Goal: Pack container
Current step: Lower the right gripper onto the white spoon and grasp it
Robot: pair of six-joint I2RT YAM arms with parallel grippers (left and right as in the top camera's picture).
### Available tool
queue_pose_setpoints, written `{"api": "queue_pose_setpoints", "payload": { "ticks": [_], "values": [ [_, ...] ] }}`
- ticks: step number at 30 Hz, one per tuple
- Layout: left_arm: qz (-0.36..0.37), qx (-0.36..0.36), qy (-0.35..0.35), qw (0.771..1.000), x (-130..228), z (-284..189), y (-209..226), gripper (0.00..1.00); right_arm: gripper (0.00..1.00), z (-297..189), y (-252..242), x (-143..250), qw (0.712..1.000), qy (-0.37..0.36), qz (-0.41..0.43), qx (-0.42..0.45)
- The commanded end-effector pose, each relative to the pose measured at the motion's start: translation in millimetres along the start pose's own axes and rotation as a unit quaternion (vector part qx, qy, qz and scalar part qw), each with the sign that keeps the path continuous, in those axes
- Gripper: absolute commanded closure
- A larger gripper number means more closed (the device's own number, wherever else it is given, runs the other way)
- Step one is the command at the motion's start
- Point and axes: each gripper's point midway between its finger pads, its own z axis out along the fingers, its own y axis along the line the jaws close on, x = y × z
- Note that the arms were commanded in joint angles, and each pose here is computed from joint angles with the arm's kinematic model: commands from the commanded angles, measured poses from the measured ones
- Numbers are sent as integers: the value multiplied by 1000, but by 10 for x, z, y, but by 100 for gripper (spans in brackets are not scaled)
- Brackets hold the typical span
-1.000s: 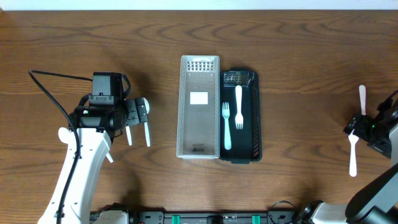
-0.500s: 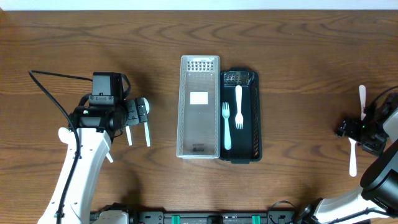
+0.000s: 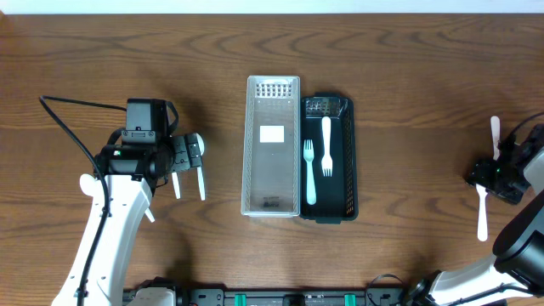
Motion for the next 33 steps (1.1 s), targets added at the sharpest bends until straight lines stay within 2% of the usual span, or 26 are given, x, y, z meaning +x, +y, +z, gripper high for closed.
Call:
{"api": "queue_pose_setpoints", "payload": {
  "ticks": [1, 17, 20, 26, 33],
  "values": [
    [1, 0, -8, 1000, -65, -31, 10, 2, 43, 66, 51, 86, 999, 17, -18, -20],
    [1, 0, -8, 1000, -66, -31, 10, 2, 73, 65, 75, 77, 1000, 15, -7, -26],
    [1, 0, -8, 1000, -66, -31, 10, 2, 83, 41, 172, 41, 999, 9, 1, -52],
    [1, 0, -8, 1000, -66, -31, 10, 2, 81, -315, 519, -162, 997, -20, -18, -73],
    [1, 0, -8, 1000, -65, -31, 10, 2, 80, -1340, 1417, -433, 984, -121, -77, -109]
  ]
}}
